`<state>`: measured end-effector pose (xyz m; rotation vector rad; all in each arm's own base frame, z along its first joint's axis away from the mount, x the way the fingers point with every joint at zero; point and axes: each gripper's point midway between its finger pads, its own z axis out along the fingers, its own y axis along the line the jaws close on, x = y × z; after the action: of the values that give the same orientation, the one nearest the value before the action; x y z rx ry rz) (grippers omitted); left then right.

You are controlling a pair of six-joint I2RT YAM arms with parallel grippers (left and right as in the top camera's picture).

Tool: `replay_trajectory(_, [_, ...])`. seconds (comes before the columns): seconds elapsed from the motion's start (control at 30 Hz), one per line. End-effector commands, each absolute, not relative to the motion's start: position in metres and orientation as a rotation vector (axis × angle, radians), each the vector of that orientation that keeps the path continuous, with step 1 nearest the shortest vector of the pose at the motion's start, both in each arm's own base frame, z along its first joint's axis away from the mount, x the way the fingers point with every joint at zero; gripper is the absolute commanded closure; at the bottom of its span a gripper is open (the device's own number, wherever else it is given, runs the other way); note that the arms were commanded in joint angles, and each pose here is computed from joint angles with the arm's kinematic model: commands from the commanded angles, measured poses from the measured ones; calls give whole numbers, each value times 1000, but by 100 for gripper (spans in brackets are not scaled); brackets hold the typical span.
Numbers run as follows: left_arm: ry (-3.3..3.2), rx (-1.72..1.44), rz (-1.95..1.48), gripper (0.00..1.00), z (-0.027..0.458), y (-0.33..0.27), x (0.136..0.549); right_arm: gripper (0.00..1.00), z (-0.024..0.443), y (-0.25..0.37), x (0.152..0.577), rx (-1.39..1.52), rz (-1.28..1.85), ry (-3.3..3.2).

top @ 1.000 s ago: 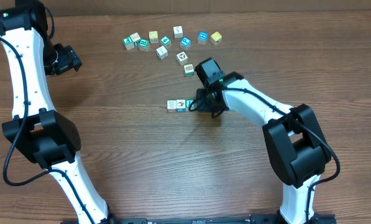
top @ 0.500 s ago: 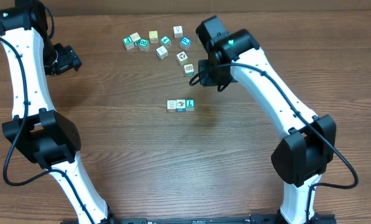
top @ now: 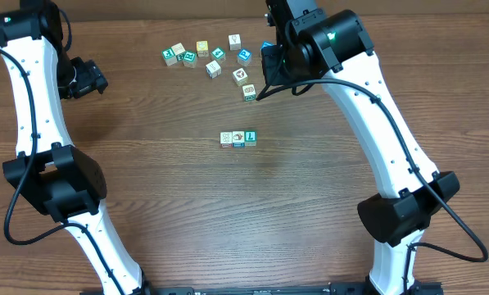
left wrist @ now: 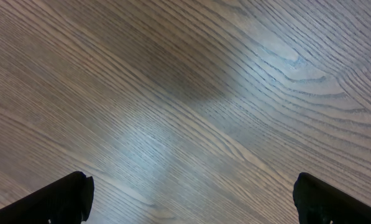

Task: Form a horizontal line
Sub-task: 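Raise the right arm and swing it toward the block cluster, then lower the right gripper onto the pineapple-picture block and close it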

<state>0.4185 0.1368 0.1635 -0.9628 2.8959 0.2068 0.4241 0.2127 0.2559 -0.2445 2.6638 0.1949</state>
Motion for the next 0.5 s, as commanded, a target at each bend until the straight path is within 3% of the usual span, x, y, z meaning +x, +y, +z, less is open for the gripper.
replay_trajectory(0.0, [2896,-972,220,0,163,134,418,49,258,214,433,-246,190,2635])
replay_trajectory(0.17, [2896,-972,220,1,163,134,418,20,248,220,445,-245,195,2626])
replay_trajectory(0.3, [2896,-972,220,1,163,134,418,14,238,225,454,-245,196,2623])
replay_trajectory(0.47, [2896,-972,220,0,163,134,418,13,217,231,467,-246,193,2631])
